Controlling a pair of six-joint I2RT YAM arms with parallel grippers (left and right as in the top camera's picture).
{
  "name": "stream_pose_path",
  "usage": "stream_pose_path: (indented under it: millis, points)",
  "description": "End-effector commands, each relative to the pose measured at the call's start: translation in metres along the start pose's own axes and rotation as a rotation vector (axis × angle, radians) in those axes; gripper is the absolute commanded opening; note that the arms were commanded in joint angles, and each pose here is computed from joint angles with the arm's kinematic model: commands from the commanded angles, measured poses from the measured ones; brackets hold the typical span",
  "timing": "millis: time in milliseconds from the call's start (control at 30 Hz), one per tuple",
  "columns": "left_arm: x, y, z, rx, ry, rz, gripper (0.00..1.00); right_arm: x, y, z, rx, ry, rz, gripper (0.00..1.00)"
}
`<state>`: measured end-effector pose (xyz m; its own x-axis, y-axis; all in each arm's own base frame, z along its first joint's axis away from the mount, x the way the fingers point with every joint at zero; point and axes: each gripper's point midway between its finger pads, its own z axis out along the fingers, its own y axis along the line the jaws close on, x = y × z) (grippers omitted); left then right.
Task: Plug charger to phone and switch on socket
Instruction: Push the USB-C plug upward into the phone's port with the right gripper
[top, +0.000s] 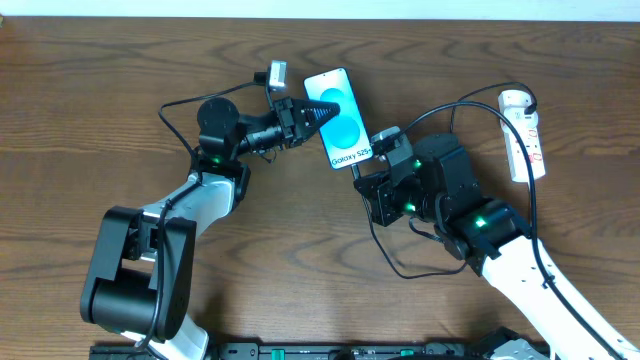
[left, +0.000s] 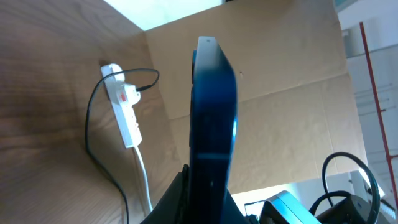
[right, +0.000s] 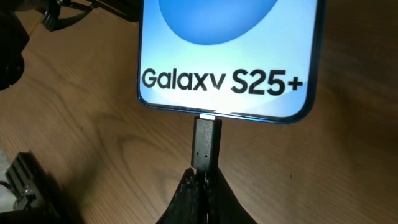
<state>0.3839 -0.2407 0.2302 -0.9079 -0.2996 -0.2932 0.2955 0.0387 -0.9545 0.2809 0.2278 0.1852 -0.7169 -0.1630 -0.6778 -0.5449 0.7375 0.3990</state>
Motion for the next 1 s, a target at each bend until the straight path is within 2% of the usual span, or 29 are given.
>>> stream_pose_path:
  millis: [0, 333, 567, 733, 867, 967]
  points:
    - [0.061, -0.014, 0.008, 0.073, 0.287, 0.032, 0.07, -0.032, -0.001, -0.007, 0.042, -0.102, -0.064, 0.01]
    - [0.068, -0.016, 0.005, 0.101, 0.327, 0.133, 0.08, -0.053, 0.006, -0.020, 0.028, -0.186, -0.072, 0.03]
    - [0.062, -0.018, 0.007, 0.110, 0.291, 0.208, 0.08, -0.033, -0.001, -0.026, 0.059, -0.114, -0.040, 0.23]
    - [0.052, -0.016, 0.010, 0.097, 0.229, 0.243, 0.07, -0.018, 0.004, -0.055, 0.073, -0.093, -0.060, 0.44]
    - [0.047, -0.015, 0.011, 0.089, 0.198, 0.263, 0.07, 0.003, 0.002, -0.063, 0.095, -0.026, -0.036, 0.53]
    - [0.039, -0.013, 0.013, 0.073, 0.155, 0.260, 0.07, 0.019, -0.003, -0.052, 0.132, 0.054, -0.033, 0.54]
